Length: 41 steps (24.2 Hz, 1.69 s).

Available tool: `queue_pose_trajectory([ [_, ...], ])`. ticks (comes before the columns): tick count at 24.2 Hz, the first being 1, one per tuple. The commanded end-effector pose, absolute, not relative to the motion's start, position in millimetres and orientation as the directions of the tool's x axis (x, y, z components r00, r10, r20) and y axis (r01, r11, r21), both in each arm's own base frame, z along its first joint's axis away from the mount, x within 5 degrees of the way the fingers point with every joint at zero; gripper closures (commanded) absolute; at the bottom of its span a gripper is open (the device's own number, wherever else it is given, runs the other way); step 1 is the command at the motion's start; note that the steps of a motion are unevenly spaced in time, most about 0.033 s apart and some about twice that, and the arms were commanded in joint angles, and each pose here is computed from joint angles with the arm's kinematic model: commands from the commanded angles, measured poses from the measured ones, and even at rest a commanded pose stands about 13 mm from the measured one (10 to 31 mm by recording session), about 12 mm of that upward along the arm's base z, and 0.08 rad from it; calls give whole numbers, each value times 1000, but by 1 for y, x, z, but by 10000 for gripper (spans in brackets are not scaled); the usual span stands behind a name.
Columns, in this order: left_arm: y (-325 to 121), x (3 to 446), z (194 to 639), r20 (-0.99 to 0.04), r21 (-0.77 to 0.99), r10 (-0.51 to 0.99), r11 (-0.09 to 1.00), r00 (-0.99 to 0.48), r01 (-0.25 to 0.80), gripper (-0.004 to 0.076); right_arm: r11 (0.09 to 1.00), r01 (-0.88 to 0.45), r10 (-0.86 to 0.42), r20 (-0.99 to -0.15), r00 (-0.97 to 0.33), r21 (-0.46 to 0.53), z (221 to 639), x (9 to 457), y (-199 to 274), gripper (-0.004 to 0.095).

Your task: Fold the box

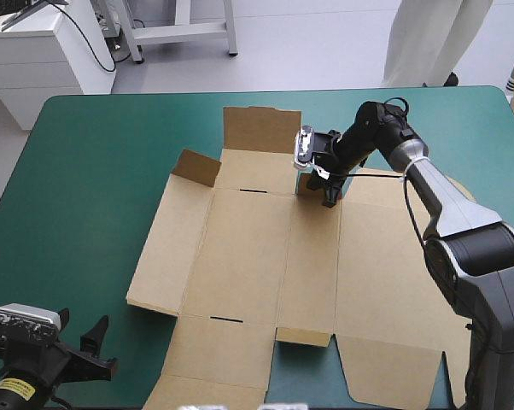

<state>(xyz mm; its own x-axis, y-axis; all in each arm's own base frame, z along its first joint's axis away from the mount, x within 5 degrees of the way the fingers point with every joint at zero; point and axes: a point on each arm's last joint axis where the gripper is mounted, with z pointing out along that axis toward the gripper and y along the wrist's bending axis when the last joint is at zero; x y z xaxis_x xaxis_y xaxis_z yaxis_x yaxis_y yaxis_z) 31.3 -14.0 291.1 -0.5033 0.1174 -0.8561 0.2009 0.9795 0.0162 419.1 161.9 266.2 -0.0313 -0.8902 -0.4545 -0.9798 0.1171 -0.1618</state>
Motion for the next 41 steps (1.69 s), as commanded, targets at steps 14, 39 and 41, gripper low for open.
queue_pose_trajectory([
  [14,-20,119,376,-798,-151,-30,977,-602,152,281,620,-763,-692,-584,-425,-181,397,395,135,376],
  [39,11,254,305,-323,-463,-56,880,-945,107,280,906,-421,-278,-699,-659,36,449,231,38,372],
  [41,19,257,299,-301,-552,-45,823,-952,136,280,908,-417,-275,-699,-660,37,442,221,37,372],
])
